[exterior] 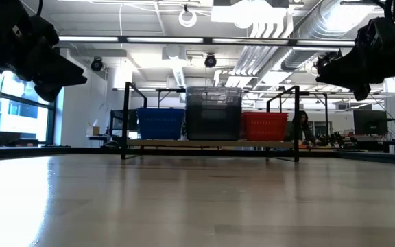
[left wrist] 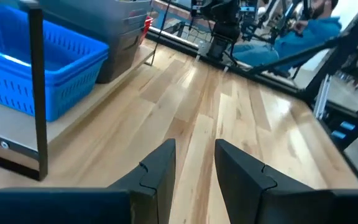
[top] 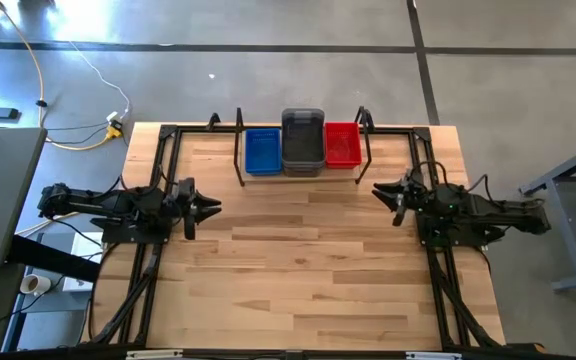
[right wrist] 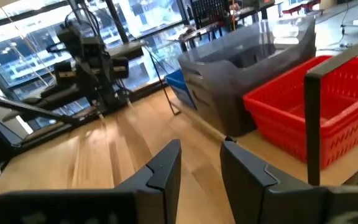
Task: Stack baskets on shelf by color
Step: Return to Home Position
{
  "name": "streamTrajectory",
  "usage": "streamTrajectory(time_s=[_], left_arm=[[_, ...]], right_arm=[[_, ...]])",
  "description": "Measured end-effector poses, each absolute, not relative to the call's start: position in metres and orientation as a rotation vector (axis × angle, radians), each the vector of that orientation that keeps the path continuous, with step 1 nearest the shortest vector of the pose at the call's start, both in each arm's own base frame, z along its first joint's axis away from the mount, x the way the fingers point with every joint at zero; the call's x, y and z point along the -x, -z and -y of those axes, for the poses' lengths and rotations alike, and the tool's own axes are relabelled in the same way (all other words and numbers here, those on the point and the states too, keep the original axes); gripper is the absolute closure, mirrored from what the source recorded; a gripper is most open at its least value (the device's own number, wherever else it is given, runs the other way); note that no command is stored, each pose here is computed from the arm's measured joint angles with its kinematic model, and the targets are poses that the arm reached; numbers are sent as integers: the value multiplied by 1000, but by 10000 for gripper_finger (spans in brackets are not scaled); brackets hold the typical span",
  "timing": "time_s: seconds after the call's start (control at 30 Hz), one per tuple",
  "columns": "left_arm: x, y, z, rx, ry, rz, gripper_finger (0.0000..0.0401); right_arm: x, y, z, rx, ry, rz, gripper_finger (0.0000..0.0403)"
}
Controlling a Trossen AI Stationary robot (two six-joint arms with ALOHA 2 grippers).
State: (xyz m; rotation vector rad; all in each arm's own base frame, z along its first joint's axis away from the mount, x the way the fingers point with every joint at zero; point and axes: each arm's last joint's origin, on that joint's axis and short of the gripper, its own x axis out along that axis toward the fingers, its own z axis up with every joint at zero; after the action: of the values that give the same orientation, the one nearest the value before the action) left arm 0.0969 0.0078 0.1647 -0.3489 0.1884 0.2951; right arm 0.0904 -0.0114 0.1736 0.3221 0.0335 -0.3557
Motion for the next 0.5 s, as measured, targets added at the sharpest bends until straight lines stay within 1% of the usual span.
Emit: streamTrajectory(time_s=[0.13, 0.5], left_arm=[[-97, -165, -8, 315, -291, -193, 299], [-97, -165, -8, 315, -291, -192, 299]], right_arm=[[-90, -174, 12, -292, 370, -35, 305], [-91, -173, 12, -288, 366, -41, 305]])
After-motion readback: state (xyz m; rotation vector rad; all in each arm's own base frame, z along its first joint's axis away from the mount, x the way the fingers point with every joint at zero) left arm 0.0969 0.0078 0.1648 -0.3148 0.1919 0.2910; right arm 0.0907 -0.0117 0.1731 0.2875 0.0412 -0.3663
